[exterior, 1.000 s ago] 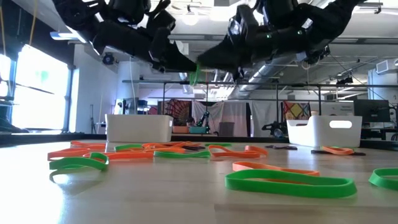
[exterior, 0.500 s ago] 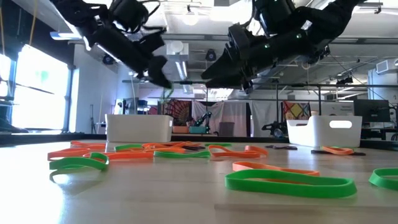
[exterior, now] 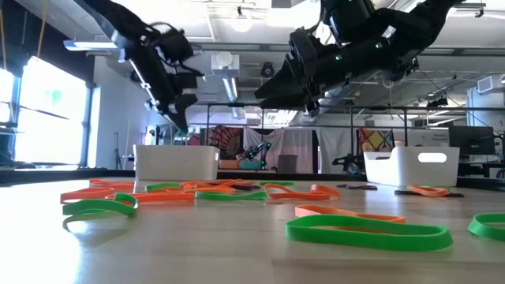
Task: Sort rubber bands into baskets
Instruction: Put the green rubber band into the top left white bin, then put the orange rubber band into the top right white bin
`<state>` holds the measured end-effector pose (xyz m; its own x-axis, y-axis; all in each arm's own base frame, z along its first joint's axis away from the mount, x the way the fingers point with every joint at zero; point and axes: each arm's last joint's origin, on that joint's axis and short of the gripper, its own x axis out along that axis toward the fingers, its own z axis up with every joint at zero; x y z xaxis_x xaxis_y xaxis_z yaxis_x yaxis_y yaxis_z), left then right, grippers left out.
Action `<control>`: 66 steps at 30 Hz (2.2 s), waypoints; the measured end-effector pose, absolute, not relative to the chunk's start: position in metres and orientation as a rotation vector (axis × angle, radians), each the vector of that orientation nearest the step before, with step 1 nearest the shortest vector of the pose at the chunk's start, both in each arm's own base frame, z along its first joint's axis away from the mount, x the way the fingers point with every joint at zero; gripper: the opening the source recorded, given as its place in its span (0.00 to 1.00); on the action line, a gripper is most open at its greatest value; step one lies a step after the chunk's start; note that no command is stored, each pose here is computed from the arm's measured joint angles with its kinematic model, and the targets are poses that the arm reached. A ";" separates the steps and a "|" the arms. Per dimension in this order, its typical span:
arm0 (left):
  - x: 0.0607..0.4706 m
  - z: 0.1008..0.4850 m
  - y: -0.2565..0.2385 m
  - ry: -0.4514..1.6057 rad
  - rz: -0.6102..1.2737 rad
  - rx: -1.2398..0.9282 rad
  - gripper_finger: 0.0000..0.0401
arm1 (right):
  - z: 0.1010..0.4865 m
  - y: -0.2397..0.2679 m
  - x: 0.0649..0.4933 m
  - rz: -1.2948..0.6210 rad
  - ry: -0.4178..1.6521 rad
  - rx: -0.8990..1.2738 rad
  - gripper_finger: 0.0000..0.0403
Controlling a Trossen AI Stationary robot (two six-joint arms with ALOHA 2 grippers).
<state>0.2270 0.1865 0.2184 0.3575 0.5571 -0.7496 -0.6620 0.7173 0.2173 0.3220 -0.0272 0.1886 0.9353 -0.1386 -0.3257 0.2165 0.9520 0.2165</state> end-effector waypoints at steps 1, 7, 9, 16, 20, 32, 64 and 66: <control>0.228 0.215 0.191 0.933 0.791 -0.141 0.00 | 0.189 -0.027 0.322 -0.182 0.313 0.253 0.40; 0.236 0.201 0.201 0.976 0.797 -0.155 0.08 | 0.188 -0.027 0.322 -0.182 0.317 0.253 0.40; 0.236 0.200 0.202 0.979 0.799 -0.153 0.12 | 0.188 -0.027 0.322 -0.182 0.318 0.253 0.40; 0.235 0.210 0.200 0.930 0.846 -0.137 0.27 | 0.187 -0.027 0.322 -0.183 0.325 0.253 0.40; 0.239 0.219 0.191 0.892 0.804 -0.121 0.32 | 0.187 -0.027 0.322 -0.183 0.326 0.253 0.40; 0.259 0.230 0.113 0.859 0.374 0.047 0.32 | 0.185 -0.027 0.321 -0.185 0.350 0.242 0.40; 0.225 0.178 0.021 1.279 0.216 -0.042 0.50 | 0.182 -0.027 0.319 -0.179 0.393 0.201 0.40; 0.226 0.174 0.025 1.295 0.230 -0.050 0.54 | 0.182 -0.027 0.319 -0.179 0.393 0.201 0.40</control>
